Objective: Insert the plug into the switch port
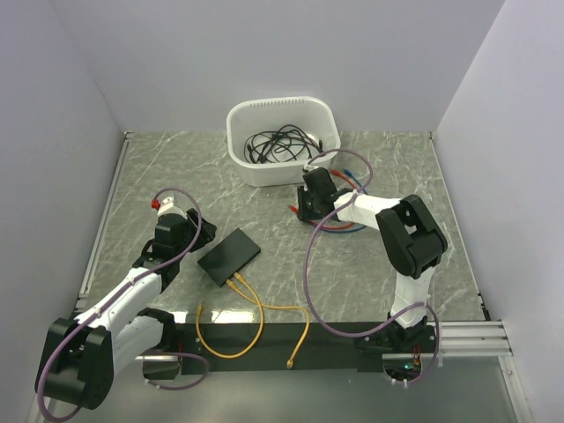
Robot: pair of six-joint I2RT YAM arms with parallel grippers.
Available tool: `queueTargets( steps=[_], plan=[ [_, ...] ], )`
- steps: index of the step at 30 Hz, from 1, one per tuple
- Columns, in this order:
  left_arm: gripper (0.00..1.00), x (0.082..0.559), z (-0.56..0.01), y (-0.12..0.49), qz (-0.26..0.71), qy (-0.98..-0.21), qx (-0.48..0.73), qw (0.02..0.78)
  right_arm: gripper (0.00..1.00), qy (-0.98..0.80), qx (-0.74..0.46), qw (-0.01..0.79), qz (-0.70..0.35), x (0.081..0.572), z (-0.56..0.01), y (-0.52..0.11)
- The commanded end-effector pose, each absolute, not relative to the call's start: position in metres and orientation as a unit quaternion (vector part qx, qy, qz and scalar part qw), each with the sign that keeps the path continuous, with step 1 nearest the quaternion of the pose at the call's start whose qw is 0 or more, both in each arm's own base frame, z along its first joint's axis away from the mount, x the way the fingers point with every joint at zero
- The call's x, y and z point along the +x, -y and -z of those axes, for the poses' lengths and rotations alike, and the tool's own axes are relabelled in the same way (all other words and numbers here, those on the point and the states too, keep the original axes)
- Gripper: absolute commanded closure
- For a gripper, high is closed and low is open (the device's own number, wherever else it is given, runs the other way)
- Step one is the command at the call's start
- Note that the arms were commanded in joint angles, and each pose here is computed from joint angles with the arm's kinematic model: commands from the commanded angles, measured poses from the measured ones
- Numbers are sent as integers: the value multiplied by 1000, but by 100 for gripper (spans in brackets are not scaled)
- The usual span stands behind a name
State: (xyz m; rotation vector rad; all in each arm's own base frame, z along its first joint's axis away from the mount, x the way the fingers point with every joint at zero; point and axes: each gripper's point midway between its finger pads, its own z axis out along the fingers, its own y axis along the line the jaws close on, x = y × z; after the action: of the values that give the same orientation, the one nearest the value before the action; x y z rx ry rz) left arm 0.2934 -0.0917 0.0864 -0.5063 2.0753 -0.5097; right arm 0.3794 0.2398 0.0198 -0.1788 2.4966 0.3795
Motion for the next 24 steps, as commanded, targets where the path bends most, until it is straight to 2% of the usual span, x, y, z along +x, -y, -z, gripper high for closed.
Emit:
queueTargets(
  steps=[1,19,24],
  plan=[
    [42,297,-91,90,207,-835,-201,469,67,-950,-79,277,-125,370,-9,-239],
    [42,298,-90,91,206,-837,-200,466,68,-931,-85,335,-121,371,-66,-239],
    [42,298,-91,91,206,-837,-200,466,77,-928,-91,337,-128,366,-73,-244]
  ],
)
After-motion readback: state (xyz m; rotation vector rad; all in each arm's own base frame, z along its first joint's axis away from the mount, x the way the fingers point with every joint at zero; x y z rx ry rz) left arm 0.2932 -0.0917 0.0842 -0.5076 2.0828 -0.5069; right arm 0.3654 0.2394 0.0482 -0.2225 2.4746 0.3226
